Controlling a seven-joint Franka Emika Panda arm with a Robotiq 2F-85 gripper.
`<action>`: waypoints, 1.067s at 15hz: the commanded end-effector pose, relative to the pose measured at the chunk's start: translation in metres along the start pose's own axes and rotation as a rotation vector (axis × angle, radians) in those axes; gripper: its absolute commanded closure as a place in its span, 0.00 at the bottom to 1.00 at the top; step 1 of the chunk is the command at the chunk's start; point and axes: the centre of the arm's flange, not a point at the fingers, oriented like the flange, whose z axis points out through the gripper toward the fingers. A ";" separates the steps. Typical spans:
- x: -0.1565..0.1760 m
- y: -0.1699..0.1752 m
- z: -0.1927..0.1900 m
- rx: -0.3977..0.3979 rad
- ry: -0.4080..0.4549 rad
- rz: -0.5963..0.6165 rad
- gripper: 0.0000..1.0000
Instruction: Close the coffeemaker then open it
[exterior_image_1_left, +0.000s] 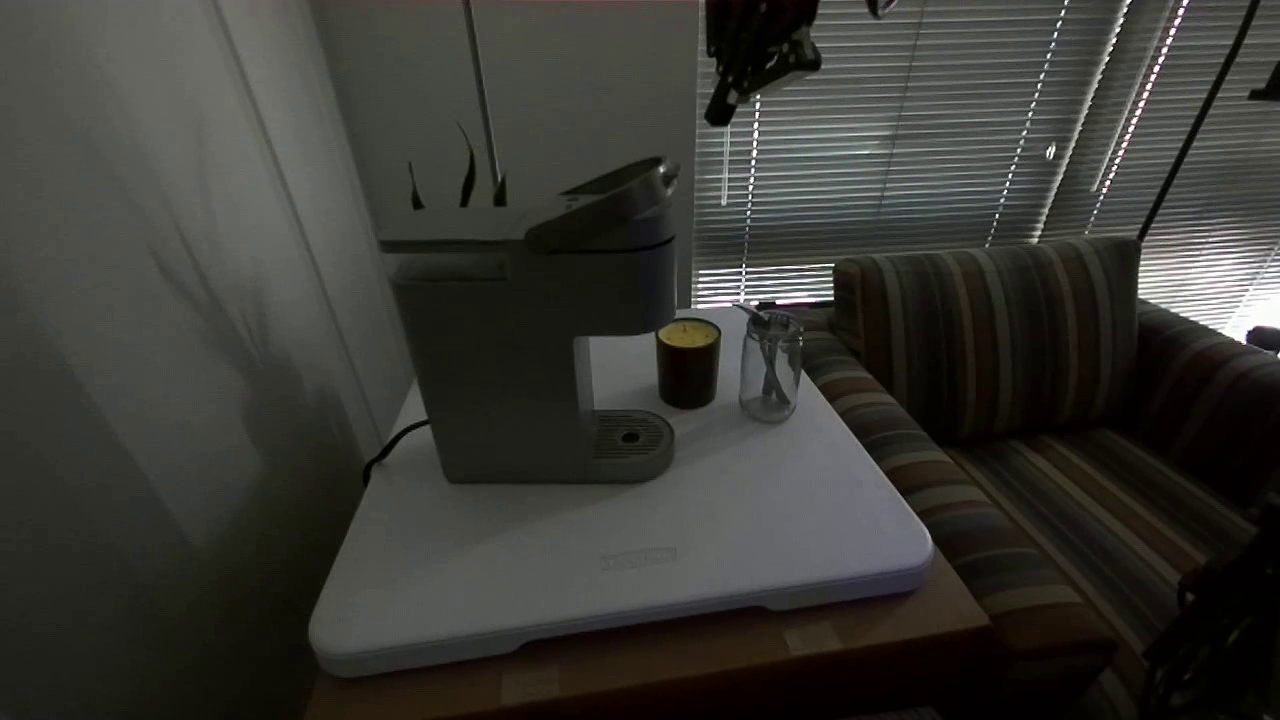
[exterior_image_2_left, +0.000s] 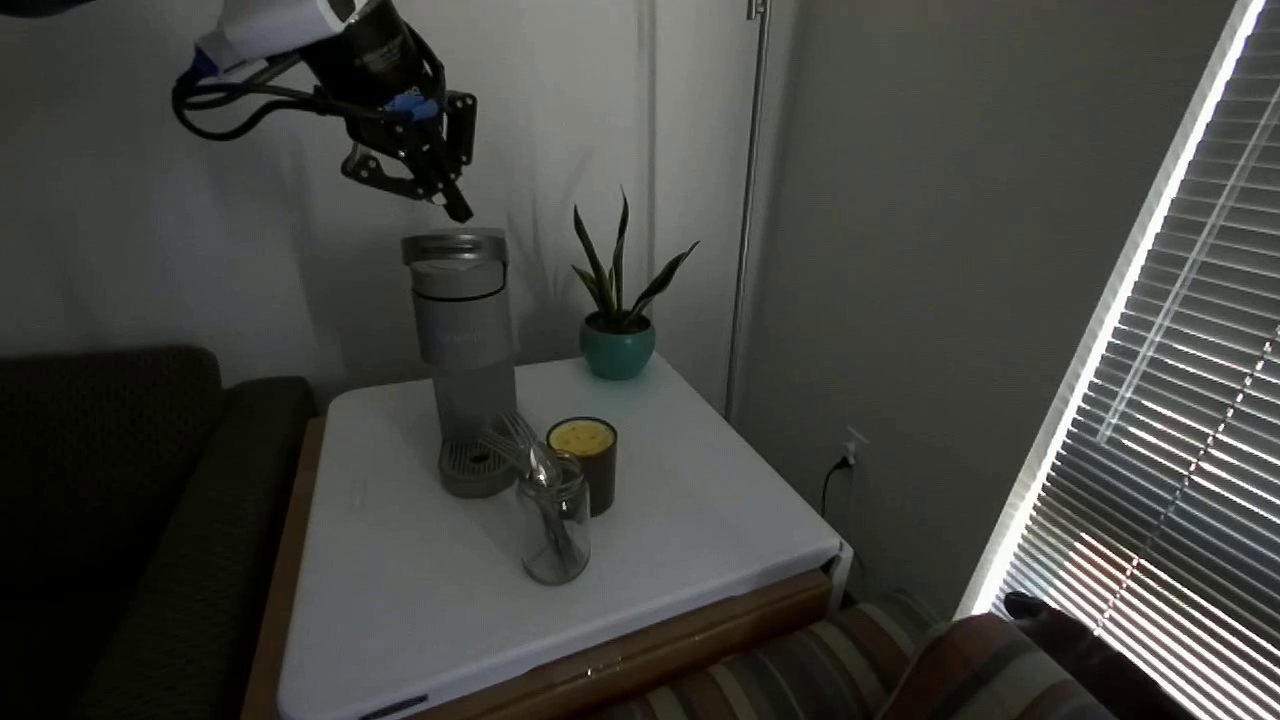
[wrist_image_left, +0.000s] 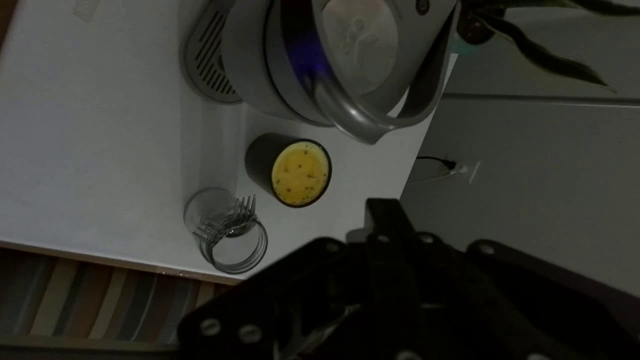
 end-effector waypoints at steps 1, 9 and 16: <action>-0.004 -0.002 0.010 0.042 -0.092 0.052 1.00; -0.018 0.005 0.036 0.031 -0.212 0.120 1.00; -0.023 0.016 0.044 0.007 -0.224 0.142 1.00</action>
